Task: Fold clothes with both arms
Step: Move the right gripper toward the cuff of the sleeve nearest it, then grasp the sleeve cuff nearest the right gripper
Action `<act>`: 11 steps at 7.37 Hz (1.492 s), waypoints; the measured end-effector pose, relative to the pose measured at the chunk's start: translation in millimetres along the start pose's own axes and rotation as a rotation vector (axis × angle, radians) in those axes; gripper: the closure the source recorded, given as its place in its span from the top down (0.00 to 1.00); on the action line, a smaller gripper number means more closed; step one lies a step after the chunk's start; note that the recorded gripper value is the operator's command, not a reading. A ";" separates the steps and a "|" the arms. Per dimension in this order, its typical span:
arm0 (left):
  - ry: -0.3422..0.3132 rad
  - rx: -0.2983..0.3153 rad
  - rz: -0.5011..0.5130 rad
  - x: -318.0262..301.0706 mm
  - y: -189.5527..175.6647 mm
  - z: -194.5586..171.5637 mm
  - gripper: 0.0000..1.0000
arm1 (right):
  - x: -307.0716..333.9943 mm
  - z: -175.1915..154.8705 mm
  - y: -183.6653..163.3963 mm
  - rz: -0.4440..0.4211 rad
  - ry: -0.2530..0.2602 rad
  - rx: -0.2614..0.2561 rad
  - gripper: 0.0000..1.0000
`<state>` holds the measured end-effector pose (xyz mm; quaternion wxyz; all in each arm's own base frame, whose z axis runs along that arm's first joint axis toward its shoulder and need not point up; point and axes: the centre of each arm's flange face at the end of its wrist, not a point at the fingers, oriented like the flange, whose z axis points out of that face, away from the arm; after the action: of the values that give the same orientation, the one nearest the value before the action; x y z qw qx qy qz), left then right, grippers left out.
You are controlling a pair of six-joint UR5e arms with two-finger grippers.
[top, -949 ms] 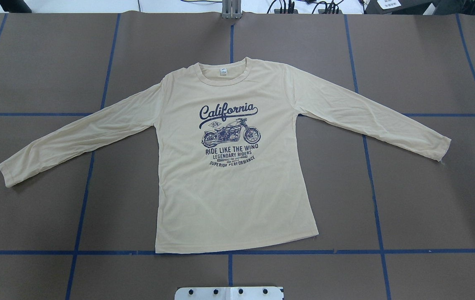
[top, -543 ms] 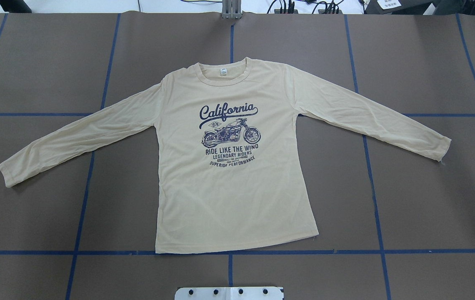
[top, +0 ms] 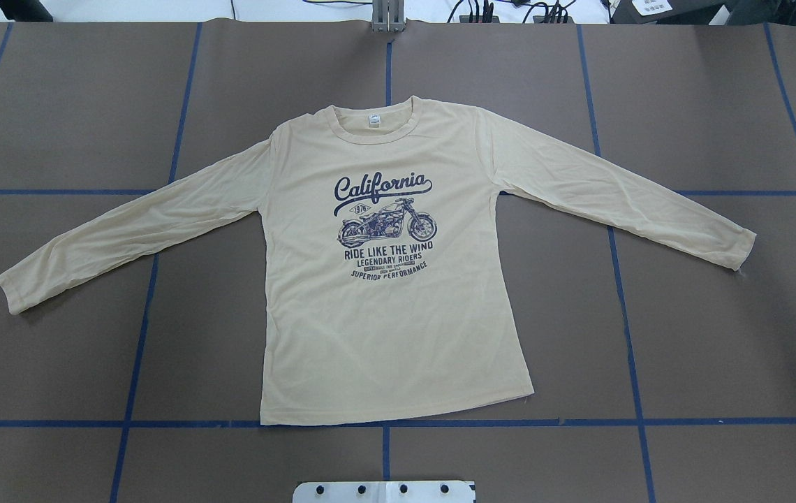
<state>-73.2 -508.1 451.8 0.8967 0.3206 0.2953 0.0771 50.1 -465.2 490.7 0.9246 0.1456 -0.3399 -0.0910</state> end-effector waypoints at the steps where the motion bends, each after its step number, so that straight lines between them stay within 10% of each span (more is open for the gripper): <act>1: 0.007 0.019 0.012 -0.3 -17.4 5.3 1.00 | -10.8 4.3 -5.4 0.008 -0.022 0.015 1.00; 5: 0.020 0.042 0.033 3.8 -32.2 5.0 1.00 | -67.4 109.2 0.8 0.220 -0.102 0.095 0.96; 7: 0.020 0.045 0.036 4.6 -33.0 4.1 1.00 | -76.6 181.2 24.4 0.276 -0.140 0.168 0.78; 11: 0.021 0.043 0.040 4.5 -32.2 4.8 1.00 | -88.7 257.7 48.5 0.277 -0.081 0.206 0.66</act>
<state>-68.4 -534.3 432.6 0.8848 0.3448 0.2997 0.0918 -182.1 -449.3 640.6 0.8940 0.1876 -0.4013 0.0669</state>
